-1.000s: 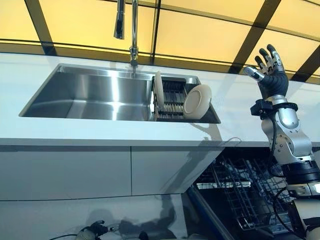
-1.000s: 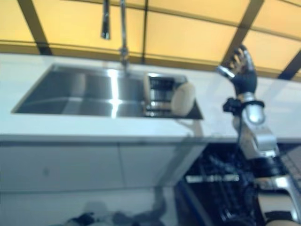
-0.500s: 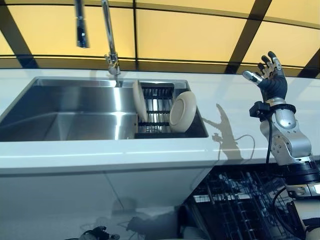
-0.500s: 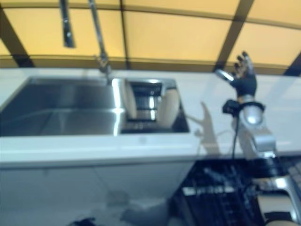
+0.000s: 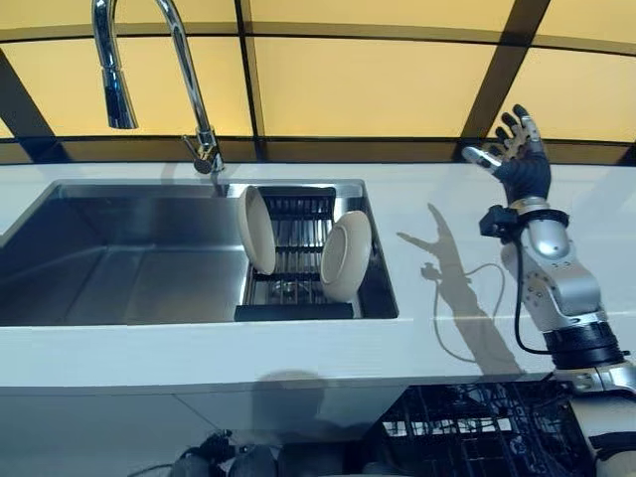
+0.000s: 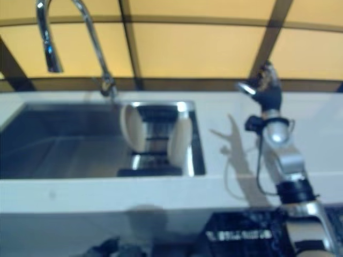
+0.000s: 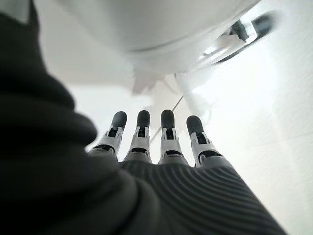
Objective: Take plates into dishwasher
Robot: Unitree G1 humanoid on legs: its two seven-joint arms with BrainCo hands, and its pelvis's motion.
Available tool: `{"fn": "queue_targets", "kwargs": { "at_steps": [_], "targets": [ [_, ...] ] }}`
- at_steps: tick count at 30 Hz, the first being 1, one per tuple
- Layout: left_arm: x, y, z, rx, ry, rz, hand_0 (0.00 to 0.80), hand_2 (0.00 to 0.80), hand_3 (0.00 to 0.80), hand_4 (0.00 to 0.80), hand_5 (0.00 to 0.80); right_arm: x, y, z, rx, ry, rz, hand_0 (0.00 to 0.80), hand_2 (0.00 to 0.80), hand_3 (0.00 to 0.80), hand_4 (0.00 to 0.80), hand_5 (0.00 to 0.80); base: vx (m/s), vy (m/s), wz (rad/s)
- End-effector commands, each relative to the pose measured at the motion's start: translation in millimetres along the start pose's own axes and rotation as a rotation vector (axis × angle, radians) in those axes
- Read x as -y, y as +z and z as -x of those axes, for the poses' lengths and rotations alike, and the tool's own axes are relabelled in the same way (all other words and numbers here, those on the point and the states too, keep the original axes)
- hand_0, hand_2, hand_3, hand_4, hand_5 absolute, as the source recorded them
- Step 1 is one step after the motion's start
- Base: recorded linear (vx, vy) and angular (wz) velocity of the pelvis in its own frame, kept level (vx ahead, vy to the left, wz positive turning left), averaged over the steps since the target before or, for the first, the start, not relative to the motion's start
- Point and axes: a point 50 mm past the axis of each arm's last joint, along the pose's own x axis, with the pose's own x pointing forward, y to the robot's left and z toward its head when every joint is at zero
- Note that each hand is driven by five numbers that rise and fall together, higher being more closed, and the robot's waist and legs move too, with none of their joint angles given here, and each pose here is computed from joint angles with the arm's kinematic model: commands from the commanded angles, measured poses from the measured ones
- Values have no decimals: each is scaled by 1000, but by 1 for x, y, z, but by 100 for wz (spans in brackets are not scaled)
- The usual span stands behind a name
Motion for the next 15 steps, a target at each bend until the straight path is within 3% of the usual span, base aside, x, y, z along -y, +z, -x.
{"fn": "queue_targets", "kwargs": {
  "at_steps": [1, 15],
  "targets": [
    [-2, 4, 0, 1, -15, -118, 0, 0, 0, 0, 0, 1, 43, -14, 156, -27, 29, 0, 0, 0, 0, 0, 145, 121, 20],
    [-14, -4, 1, -73, 17, -130, 0, 0, 0, 0, 0, 12, 10, -3, 24, -10, -14, 0, 0, 0, 0, 0, 43, 143, -10]
  ]
}}
